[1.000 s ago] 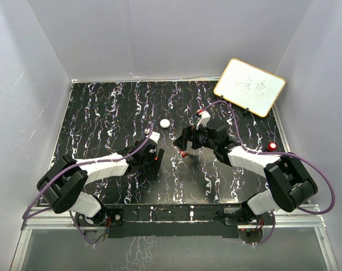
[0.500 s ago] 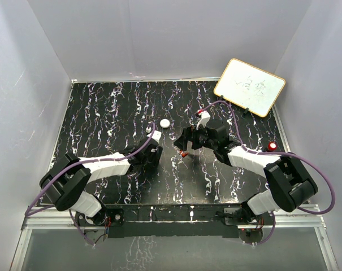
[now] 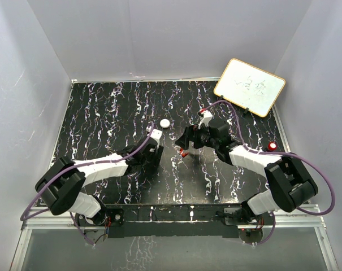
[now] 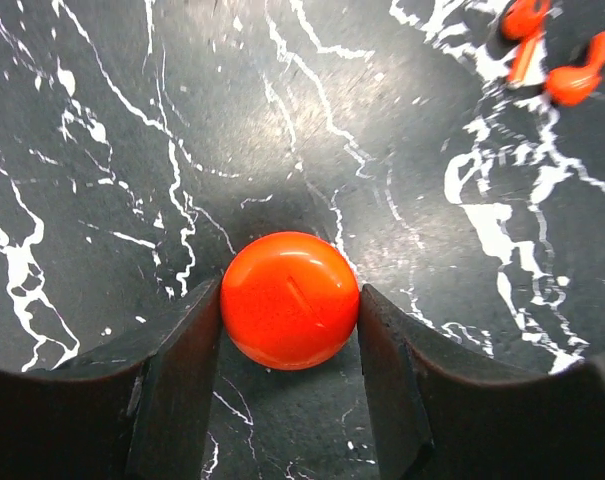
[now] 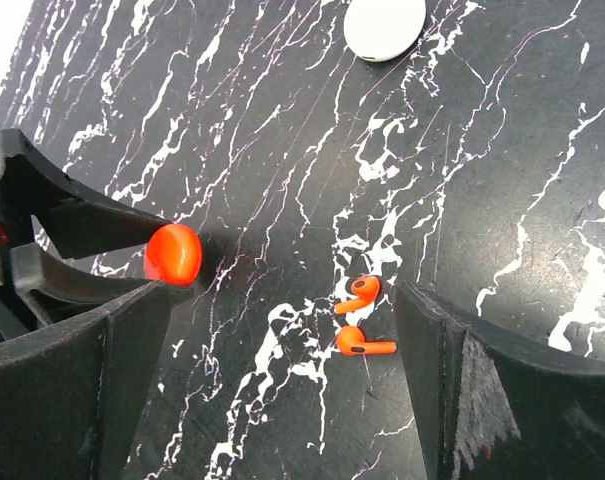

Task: Insert the wireless bluetooth earbuds into the charging case
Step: Pick up the charging case at the center of the board.

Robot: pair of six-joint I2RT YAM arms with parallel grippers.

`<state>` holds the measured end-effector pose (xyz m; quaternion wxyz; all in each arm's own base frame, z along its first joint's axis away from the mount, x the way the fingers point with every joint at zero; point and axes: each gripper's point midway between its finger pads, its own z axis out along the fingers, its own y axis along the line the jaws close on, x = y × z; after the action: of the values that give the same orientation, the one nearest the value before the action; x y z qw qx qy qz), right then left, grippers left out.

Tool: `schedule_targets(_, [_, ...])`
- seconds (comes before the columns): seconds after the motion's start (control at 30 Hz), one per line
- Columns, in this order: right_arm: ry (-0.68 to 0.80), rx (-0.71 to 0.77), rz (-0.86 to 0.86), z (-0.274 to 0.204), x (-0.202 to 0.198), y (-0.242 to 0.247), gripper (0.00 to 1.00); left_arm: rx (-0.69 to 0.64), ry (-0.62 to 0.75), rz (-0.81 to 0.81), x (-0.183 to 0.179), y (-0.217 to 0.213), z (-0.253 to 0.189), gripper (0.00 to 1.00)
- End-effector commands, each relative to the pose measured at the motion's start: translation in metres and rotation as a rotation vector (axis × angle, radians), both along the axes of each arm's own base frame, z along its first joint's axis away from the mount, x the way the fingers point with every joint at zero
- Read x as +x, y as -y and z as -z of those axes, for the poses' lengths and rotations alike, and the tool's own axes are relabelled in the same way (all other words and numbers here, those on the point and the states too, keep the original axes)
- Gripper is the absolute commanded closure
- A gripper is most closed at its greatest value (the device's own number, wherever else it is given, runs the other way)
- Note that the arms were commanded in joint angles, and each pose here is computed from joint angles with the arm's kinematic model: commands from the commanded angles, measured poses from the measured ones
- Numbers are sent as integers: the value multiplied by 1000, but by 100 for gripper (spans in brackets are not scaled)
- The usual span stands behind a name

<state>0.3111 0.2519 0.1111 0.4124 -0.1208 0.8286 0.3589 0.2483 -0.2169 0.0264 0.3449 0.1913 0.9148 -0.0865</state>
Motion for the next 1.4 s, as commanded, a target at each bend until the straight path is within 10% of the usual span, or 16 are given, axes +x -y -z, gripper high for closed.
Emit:
schedule_targets(0.0, [47,89,-17,-38,4,-4,8,-149,152,63,19,30,-60,100])
schedule_targets(0.57, [-67,305,-60,-61,-16,3,25,-455,365,347,34,109,-126,100])
schedule_targets(1.37, [-124,369,-97,-57,-26,5,55,-473,364,471,32,132,-136,100])
